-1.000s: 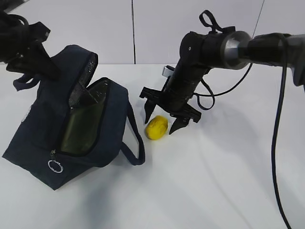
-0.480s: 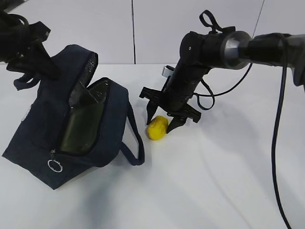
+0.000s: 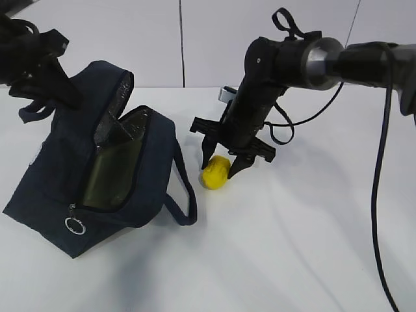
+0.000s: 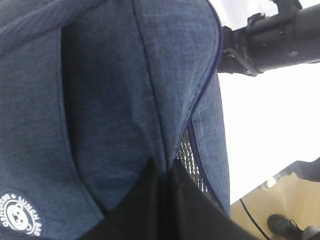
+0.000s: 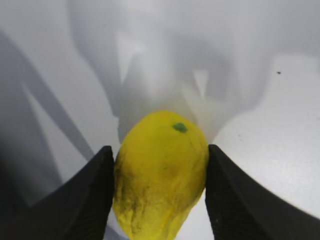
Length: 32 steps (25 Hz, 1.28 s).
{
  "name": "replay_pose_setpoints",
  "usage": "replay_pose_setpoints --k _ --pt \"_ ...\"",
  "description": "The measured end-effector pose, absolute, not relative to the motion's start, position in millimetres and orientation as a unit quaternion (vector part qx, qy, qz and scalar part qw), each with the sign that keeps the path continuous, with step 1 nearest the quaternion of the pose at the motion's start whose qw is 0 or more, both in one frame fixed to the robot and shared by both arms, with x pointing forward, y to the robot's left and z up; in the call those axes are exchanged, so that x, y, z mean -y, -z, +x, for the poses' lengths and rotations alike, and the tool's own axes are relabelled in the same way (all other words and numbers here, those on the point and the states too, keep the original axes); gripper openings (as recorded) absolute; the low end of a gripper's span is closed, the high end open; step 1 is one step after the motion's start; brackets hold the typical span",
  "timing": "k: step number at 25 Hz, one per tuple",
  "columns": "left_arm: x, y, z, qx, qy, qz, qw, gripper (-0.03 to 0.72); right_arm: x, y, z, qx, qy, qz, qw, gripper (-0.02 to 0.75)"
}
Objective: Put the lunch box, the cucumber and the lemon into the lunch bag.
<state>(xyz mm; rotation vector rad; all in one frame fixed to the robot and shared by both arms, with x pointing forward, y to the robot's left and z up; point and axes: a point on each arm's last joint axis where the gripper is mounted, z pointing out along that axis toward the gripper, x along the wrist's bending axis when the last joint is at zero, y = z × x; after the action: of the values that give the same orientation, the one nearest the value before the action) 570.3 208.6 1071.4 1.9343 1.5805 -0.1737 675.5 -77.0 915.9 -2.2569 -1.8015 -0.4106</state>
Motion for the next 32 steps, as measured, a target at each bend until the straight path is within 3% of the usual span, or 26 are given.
replay_pose_setpoints --k 5,17,23,32 --pt "-208.6 -1071.4 570.3 -0.599 0.066 0.734 0.313 -0.001 76.1 -936.8 681.1 0.641 0.149 -0.746 0.097 0.411" --pt "-208.7 -1071.5 570.7 -0.6 0.064 0.733 0.315 -0.001 70.9 -1024.5 679.6 0.69 0.231 -0.68 0.09 0.408" --pt "-208.7 -1071.5 570.7 -0.6 0.064 0.733 0.315 -0.001 49.3 -1038.8 668.7 0.706 0.291 -0.619 0.182 0.407" --pt "-208.7 -1071.5 570.7 -0.6 0.064 0.733 0.315 -0.001 13.7 -1037.8 659.3 0.71 0.353 -0.56 0.24 0.407"
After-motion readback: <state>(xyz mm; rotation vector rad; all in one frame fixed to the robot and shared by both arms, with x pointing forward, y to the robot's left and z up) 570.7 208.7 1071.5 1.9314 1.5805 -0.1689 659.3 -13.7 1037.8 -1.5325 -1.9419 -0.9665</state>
